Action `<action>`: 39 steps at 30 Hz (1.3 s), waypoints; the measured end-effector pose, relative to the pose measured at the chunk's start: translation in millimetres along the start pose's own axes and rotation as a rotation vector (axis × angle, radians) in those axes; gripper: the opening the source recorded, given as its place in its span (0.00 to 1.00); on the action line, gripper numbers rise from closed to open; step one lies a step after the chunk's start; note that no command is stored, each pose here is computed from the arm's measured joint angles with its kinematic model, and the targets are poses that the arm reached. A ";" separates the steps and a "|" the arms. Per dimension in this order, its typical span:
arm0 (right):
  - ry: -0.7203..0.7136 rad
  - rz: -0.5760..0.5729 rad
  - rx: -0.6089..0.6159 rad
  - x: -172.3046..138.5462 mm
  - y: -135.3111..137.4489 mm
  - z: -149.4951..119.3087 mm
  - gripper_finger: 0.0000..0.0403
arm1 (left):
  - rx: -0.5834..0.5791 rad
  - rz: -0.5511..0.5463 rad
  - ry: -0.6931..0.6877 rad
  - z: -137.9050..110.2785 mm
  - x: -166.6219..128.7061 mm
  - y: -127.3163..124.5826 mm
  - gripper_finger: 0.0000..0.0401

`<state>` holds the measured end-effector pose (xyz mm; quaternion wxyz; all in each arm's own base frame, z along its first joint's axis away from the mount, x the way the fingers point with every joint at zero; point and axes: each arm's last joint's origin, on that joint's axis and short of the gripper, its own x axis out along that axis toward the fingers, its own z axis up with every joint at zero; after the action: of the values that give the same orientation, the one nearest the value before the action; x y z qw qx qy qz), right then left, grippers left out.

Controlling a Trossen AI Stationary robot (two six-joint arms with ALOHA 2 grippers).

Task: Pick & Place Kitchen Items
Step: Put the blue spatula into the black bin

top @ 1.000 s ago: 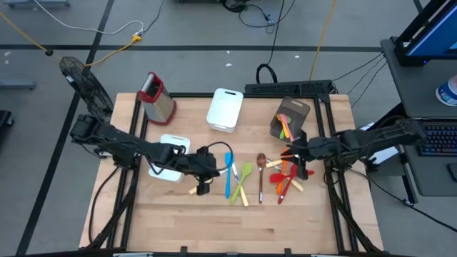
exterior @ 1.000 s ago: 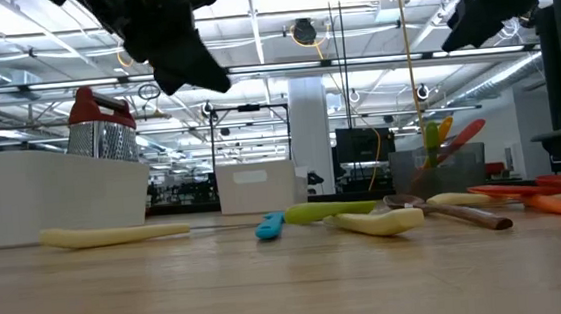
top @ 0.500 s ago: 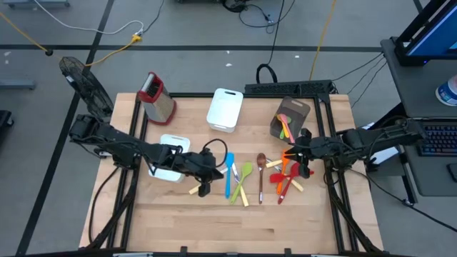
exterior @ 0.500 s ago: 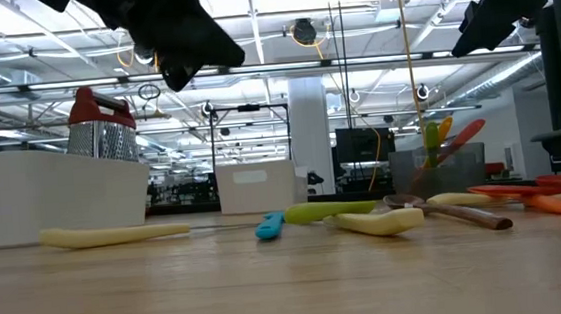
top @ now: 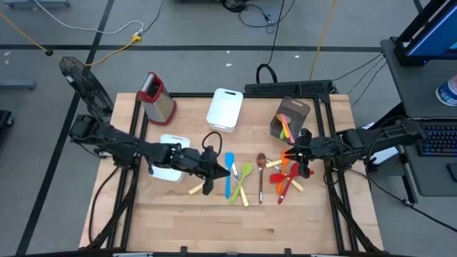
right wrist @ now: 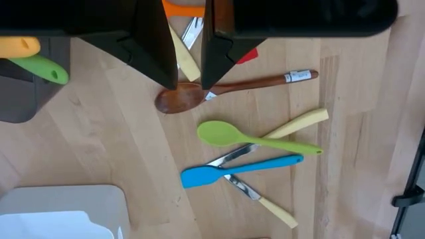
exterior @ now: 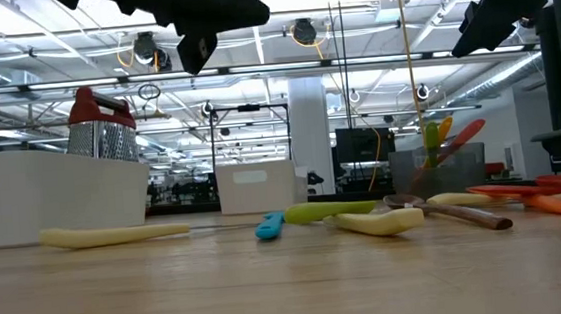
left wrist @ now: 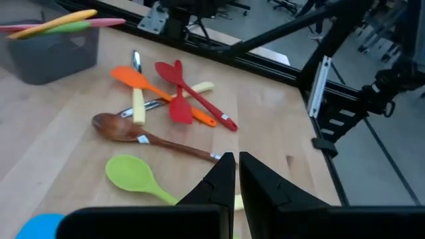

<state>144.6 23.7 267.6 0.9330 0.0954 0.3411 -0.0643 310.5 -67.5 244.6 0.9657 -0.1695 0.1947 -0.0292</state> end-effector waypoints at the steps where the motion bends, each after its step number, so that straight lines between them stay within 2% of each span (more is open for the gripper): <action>1: 0.000 0.000 0.000 0.0 0.0 0.0 0.15 | -0.013 0.005 0.000 0.4 0.1 1.3 0.05; 6: 0.000 0.000 0.000 0.0 0.0 0.0 0.15 | -0.077 0.008 0.009 1.6 0.5 6.4 0.05; 9: 0.000 0.000 0.000 0.0 0.0 0.0 0.15 | -0.081 -0.049 0.041 1.5 0.6 7.6 0.05; 12: 0.000 0.000 0.000 0.0 0.0 0.0 0.15 | -0.151 -0.085 0.066 0.7 0.5 6.6 0.05; 18: 0.000 0.001 0.000 0.0 0.0 0.0 0.15 | -0.171 -0.073 0.075 -0.3 0.5 7.3 0.05; 23: 0.000 0.001 0.000 0.0 0.0 0.0 0.15 | -0.243 0.021 0.067 -2.4 0.4 10.8 0.05; 26: 0.000 0.001 0.000 0.0 0.0 0.0 0.15 | -0.261 0.026 0.051 -1.4 0.6 10.7 0.07; 29: 0.000 0.001 0.000 0.0 0.0 0.0 0.15 | -0.262 0.026 0.046 -0.9 0.6 10.6 0.13; 39: 0.000 0.001 0.000 0.1 0.0 -0.1 0.15 | -0.212 0.085 0.018 0.0 0.6 13.8 0.47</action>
<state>144.7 23.7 267.5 0.9329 0.0957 0.3412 -0.0639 310.9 -54.6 239.8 0.9409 -0.2620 0.2125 0.0309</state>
